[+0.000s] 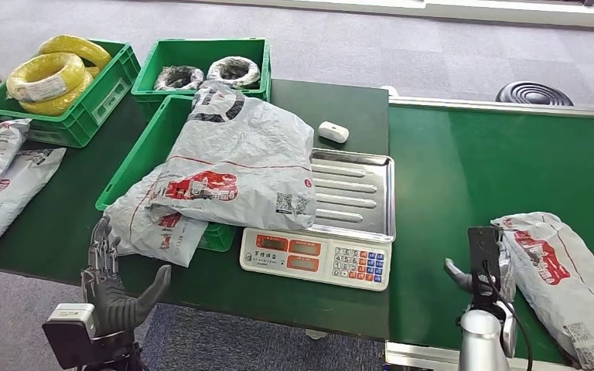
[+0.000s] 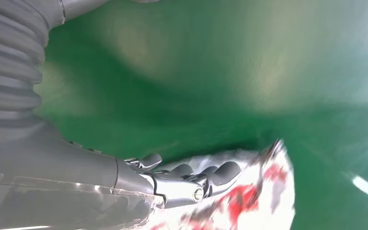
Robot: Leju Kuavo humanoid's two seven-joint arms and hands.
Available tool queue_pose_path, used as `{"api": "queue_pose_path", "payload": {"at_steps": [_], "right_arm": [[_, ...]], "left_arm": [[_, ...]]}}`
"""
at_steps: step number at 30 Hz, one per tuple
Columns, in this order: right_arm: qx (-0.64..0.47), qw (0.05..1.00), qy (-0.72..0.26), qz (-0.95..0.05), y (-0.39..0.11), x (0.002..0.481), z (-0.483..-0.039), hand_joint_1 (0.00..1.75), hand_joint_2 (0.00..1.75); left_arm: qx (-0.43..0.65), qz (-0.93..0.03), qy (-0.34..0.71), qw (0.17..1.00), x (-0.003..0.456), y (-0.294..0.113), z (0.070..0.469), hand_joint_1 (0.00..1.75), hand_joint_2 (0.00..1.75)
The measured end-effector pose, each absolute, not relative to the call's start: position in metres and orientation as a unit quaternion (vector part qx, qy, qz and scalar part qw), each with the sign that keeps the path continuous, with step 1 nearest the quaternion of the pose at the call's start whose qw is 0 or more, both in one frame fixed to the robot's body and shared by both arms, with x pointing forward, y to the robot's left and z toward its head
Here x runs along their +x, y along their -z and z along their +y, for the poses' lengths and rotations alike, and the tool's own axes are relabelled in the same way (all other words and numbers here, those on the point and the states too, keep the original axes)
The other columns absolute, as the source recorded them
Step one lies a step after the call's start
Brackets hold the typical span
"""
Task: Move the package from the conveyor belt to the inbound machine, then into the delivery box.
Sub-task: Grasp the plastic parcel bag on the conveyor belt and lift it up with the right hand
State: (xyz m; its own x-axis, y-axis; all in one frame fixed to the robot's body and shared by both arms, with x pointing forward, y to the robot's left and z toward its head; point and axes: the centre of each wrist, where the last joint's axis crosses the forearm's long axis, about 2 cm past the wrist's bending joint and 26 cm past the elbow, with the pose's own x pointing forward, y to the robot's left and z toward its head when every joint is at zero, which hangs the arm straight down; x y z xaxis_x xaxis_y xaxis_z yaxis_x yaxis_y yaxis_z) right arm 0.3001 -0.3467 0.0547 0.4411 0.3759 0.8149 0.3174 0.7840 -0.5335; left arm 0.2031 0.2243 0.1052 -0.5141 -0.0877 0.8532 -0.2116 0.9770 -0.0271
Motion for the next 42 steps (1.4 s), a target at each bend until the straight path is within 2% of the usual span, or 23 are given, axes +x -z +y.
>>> {"api": "queue_pose_path", "payload": {"at_steps": [7,15,18,22,25,34,42], "right_arm": [[-0.569,0.712,-0.041,-0.409,-0.074,0.298,-0.366,0.00,1.75],[-0.673,0.644,-0.064,-0.358,-0.093,0.304,-0.397,0.00,1.75],[-0.659,0.660,-0.059,-0.357,-0.093,0.304,-0.403,0.00,1.75],[-0.537,0.736,-0.040,-0.412,-0.086,0.304,-0.401,0.00,1.75],[-0.486,0.760,-0.030,-0.431,-0.079,0.296,-0.388,0.00,1.75],[-0.453,0.774,-0.027,-0.442,-0.074,0.268,-0.356,0.00,1.75],[-0.468,0.770,-0.007,-0.434,-0.075,0.257,-0.352,0.00,1.75]], "left_arm": [[0.086,-0.866,-0.064,0.489,0.203,-0.109,0.223,0.00,1.75],[0.076,-0.867,-0.065,0.489,0.207,-0.113,0.219,0.00,1.75],[0.075,-0.868,-0.064,0.487,0.207,-0.115,0.219,0.00,1.75],[0.078,-0.869,-0.065,0.485,0.208,-0.116,0.220,0.00,1.75],[0.084,-0.869,-0.066,0.483,0.208,-0.118,0.223,0.00,1.75],[0.107,-0.869,-0.071,0.477,0.207,-0.122,0.232,0.00,1.75],[0.119,-0.867,-0.073,0.478,0.207,-0.122,0.235,0.00,1.75]]}}
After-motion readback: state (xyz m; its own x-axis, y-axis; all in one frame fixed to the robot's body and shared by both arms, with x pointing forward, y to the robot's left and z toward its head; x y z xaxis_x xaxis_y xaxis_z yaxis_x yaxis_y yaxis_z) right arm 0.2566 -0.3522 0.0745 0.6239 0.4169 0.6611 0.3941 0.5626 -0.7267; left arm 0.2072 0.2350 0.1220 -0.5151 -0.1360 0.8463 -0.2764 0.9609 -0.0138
